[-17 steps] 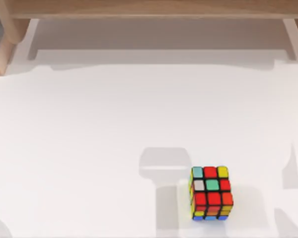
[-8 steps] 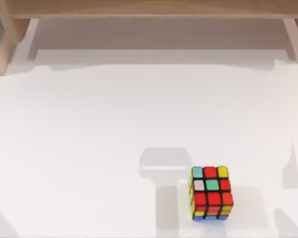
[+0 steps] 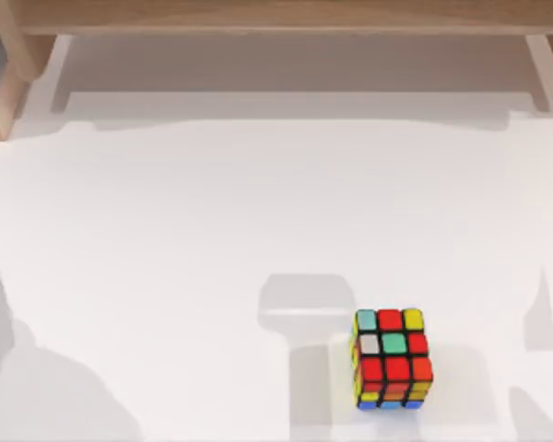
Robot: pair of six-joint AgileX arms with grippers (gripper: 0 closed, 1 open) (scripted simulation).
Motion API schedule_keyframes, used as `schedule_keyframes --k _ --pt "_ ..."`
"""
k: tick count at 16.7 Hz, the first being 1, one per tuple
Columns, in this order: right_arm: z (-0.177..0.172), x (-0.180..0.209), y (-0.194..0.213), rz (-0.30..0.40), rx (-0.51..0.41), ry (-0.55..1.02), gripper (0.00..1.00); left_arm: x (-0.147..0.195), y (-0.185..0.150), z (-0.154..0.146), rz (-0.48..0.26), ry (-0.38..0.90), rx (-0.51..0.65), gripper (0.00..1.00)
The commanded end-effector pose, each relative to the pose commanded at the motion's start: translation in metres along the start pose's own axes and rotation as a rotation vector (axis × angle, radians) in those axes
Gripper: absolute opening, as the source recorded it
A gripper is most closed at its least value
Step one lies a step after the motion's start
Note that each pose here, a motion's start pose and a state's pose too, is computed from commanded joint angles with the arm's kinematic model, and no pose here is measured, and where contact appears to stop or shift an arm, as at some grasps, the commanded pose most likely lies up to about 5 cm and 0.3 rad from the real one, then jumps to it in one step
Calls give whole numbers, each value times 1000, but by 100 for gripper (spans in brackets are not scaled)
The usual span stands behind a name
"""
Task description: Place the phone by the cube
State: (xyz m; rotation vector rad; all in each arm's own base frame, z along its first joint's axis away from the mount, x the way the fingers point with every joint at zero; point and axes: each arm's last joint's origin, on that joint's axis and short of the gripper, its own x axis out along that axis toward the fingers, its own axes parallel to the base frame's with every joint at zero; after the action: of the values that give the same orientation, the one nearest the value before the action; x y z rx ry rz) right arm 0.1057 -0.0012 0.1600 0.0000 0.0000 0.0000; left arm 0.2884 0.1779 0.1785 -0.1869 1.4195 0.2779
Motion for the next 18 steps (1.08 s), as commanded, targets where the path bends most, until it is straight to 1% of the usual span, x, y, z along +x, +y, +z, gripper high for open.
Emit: schedule_keyframes --k 3,5,9,13,18 --pt "0 0 0 0 0 0 100 -15 -37 11 -10 -37 25 0" --pt "0 0 0 0 0 0 100 -22 -68 15 -25 -50 46 0" --pt "0 0 0 0 0 0 100 -34 -137 12 -63 -51 93 0" --pt "0 0 0 0 0 0 100 -41 -209 -8 -96 -22 145 0" --pt "0 0 0 0 0 0 100 -47 -288 -54 -112 35 211 0"
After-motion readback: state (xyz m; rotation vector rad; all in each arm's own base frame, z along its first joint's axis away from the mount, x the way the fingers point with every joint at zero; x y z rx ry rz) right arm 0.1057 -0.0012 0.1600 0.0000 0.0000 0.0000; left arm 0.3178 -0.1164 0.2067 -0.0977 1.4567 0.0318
